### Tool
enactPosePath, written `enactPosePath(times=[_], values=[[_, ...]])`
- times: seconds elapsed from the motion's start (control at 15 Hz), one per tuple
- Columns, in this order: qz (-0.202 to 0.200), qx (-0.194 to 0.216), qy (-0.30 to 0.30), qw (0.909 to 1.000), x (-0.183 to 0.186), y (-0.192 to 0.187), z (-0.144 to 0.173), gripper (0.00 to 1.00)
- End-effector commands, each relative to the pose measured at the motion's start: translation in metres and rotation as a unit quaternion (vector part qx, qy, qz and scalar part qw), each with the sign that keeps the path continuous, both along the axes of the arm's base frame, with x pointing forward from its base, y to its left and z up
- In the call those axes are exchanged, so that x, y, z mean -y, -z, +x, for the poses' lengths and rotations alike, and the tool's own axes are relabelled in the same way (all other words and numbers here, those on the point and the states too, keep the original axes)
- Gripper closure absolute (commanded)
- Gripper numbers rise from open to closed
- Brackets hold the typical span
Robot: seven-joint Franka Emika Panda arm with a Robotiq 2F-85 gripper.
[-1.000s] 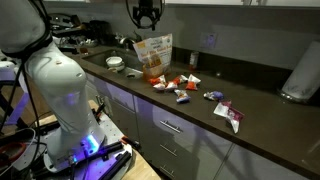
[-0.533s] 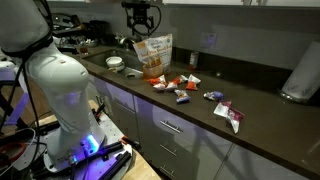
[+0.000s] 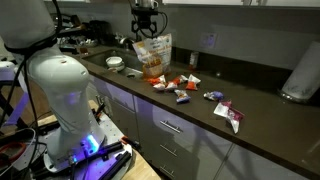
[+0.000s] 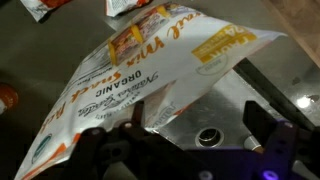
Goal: Remove two small packets from the pack on the countertop
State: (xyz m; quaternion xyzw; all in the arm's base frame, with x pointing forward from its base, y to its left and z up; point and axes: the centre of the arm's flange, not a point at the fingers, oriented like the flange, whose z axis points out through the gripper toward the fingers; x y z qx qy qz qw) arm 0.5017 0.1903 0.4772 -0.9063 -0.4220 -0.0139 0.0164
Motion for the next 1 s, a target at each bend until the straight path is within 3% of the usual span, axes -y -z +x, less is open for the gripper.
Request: enactPosePath(times=[0.0,0.47,0.93], values=[[0.005,0.004,-0.032,0.9995,0.006,0.001,0.014,0.0],[0.03,-0.045,-0.094,0.9941,0.018,0.013,0.026,0.0],[0.021,-0.072,-0.118,0.9902,0.025,-0.006,0.036,0.0]])
